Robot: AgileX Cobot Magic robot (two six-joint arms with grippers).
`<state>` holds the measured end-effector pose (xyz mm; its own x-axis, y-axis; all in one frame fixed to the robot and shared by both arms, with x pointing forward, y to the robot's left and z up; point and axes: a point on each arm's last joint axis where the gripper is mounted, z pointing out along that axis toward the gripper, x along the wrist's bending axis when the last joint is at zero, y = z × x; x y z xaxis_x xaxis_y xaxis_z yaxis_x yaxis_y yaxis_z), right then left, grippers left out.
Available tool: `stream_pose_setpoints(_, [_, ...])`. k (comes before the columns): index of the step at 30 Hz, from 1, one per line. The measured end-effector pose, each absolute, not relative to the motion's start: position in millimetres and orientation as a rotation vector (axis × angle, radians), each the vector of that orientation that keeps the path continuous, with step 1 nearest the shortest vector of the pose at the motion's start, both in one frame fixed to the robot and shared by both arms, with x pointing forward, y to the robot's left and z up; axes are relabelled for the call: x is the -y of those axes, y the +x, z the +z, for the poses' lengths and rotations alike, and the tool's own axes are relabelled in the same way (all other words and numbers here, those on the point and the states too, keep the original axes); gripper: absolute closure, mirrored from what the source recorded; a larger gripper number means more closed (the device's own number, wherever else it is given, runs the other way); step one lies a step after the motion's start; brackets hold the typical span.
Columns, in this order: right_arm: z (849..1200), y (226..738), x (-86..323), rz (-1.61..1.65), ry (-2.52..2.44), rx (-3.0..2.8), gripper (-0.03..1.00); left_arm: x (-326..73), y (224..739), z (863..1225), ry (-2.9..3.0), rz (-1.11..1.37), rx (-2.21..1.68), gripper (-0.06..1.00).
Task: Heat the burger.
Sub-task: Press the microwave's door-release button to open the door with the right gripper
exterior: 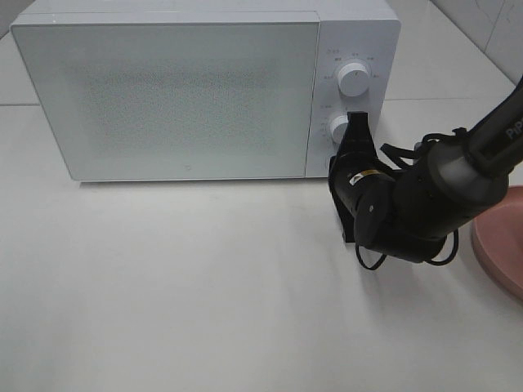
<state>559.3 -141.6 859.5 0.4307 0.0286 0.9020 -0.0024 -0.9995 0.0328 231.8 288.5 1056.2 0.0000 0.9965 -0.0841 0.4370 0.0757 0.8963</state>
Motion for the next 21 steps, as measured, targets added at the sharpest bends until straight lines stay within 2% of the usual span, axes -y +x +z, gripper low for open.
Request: stream_pose_setpoints(21, [850.1,574.4,137.9,1.679,2.604,0.035,0.96,-288.5,231.8,1056.2,1.475,0.884,-1.555,-0.05])
